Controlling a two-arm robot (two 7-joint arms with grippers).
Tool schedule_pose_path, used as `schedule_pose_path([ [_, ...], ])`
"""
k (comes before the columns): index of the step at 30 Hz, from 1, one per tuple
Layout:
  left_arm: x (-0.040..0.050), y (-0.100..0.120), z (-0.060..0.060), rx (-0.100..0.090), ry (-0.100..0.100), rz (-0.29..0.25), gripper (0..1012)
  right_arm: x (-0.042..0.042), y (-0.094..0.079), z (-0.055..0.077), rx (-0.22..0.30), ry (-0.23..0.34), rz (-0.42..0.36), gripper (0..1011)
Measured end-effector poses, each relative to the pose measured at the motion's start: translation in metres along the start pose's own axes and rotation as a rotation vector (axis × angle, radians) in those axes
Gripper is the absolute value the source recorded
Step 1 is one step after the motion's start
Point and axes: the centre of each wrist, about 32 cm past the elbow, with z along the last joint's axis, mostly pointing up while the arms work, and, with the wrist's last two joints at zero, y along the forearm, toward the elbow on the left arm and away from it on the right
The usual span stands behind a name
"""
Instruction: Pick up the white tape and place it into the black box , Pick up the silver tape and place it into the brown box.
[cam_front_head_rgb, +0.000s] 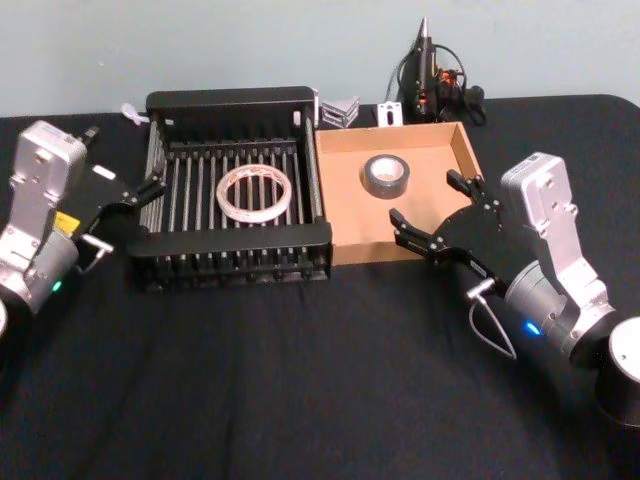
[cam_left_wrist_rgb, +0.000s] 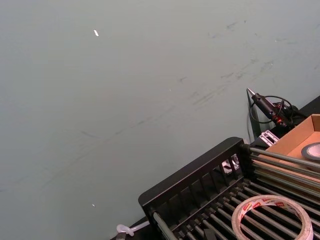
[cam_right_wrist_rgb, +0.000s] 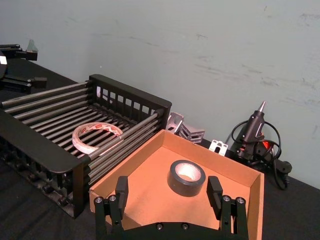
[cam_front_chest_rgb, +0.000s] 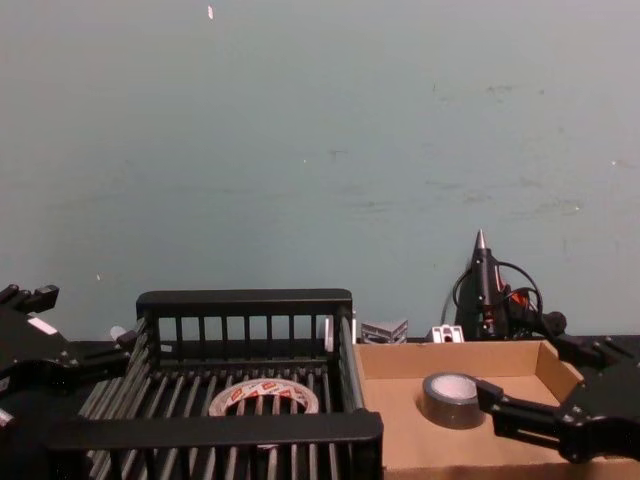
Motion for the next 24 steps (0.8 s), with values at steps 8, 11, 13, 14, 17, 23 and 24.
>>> schedule_pose_path([
  [8,0.0,0.0,0.0,0.0,0.0,0.0,1001,0.0,0.0,0.0,0.0,0.0,0.0,1003],
  [11,0.0,0.0,0.0,0.0,0.0,0.0,1001,0.0,0.0,0.0,0.0,0.0,0.0,1003],
  [13,0.0,0.0,0.0,0.0,0.0,0.0,1001,0.0,0.0,0.0,0.0,0.0,0.0,1003],
  [14,0.0,0.0,0.0,0.0,0.0,0.0,1001,0.0,0.0,0.0,0.0,0.0,0.0,1003],
  [17,0.0,0.0,0.0,0.0,0.0,0.0,1001,0.0,0.0,0.0,0.0,0.0,0.0,1002],
  [23,0.0,0.0,0.0,0.0,0.0,0.0,1001,0.0,0.0,0.0,0.0,0.0,0.0,1003],
  [24,0.0,0.0,0.0,0.0,0.0,0.0,1001,0.0,0.0,0.0,0.0,0.0,0.0,1003],
])
